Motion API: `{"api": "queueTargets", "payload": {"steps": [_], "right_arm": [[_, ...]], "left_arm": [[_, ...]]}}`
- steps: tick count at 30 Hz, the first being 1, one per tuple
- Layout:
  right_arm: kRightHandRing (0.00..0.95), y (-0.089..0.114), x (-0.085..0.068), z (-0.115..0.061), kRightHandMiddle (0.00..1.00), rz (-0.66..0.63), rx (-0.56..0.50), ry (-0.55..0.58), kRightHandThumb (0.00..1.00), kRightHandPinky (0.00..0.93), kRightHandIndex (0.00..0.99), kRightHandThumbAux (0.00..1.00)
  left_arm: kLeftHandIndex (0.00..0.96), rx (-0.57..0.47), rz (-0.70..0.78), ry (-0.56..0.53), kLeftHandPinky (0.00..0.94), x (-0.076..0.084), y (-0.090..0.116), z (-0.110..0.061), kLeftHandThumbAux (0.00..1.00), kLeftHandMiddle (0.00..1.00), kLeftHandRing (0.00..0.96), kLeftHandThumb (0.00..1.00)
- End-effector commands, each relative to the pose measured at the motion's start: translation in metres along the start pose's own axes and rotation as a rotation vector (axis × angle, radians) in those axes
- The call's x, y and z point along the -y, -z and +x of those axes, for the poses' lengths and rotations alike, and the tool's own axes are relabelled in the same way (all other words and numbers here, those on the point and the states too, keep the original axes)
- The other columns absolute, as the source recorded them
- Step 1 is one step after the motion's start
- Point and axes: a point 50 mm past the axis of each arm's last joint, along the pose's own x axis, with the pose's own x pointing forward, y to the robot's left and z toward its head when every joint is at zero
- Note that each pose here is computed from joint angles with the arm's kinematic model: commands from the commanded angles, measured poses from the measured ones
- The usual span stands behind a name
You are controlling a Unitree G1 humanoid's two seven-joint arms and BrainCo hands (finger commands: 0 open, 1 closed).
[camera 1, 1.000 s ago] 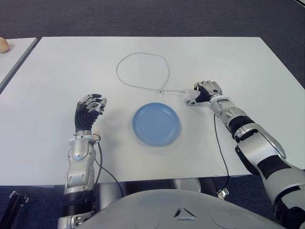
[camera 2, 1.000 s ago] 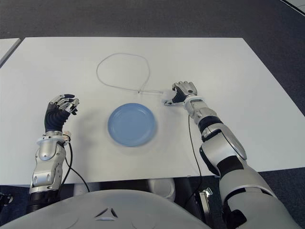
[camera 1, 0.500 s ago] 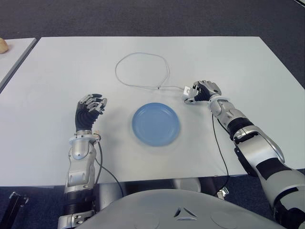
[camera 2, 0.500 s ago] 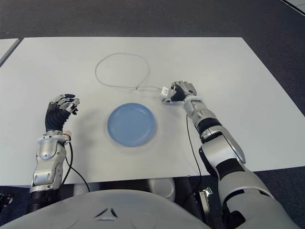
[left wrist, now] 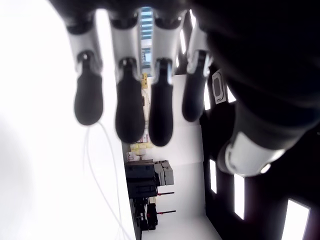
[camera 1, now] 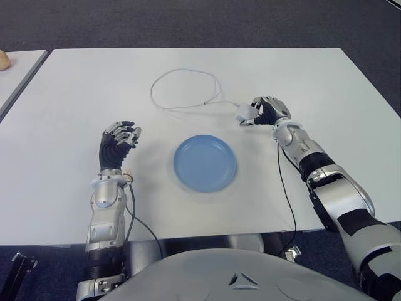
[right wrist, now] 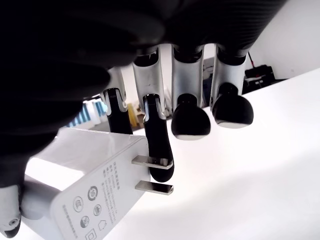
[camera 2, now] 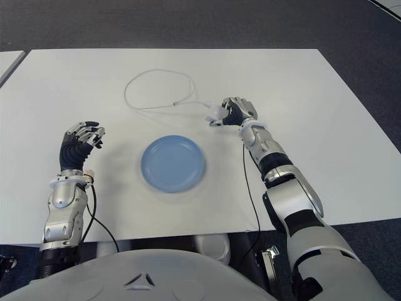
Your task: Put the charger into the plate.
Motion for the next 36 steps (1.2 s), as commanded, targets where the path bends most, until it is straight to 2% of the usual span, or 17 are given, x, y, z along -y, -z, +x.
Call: {"api": "queueTargets", "payload": {"steps": [1,4,6,14,20,24,32,36], "right_arm": [[0.861,-0.007,0.008,-0.001,0.747,0.053,0.036,0.043,0.757,0.850,0.427,0.713],[0.865,-0.011,0.010,-0.002,0.835,0.071,0.051,0.060,0.719,0.853,0.434,0.726],[0.865,-0.017,0.014,-0.002,0.855,0.087,0.071,0.076,0.709,0.849,0.435,0.729],[0.853,-0.044,0.029,-0.014,0.863,0.132,0.163,0.101,0.699,0.838,0.437,0.731],[0.845,-0.057,0.032,-0.025,0.857,0.138,0.233,0.075,0.698,0.827,0.437,0.730],[0.835,-0.070,0.029,-0.037,0.849,0.123,0.303,0.035,0.698,0.813,0.437,0.730],[0.832,-0.093,0.006,-0.062,0.847,0.106,0.443,-0.073,0.701,0.824,0.437,0.730],[0.836,-0.100,0.000,-0.067,0.853,0.098,0.504,-0.121,0.702,0.832,0.437,0.730]], "left_arm": [[0.397,-0.024,-0.002,0.002,0.633,0.001,0.005,0.000,0.679,0.527,0.646,0.833],[0.398,-0.027,-0.003,0.002,0.634,0.001,0.005,0.000,0.678,0.526,0.645,0.833],[0.398,-0.031,-0.001,0.001,0.625,0.001,0.005,0.000,0.679,0.526,0.643,0.833],[0.399,-0.025,-0.002,-0.006,0.630,0.003,0.005,0.001,0.678,0.526,0.641,0.834],[0.399,-0.027,-0.002,-0.007,0.633,0.004,0.006,0.002,0.678,0.526,0.643,0.834],[0.398,-0.030,-0.002,-0.009,0.632,0.004,0.006,0.003,0.678,0.528,0.645,0.834],[0.397,-0.044,-0.029,-0.003,0.625,0.005,0.008,0.004,0.678,0.528,0.642,0.834],[0.396,-0.045,-0.031,-0.005,0.627,0.005,0.008,0.003,0.678,0.530,0.644,0.834]]}}
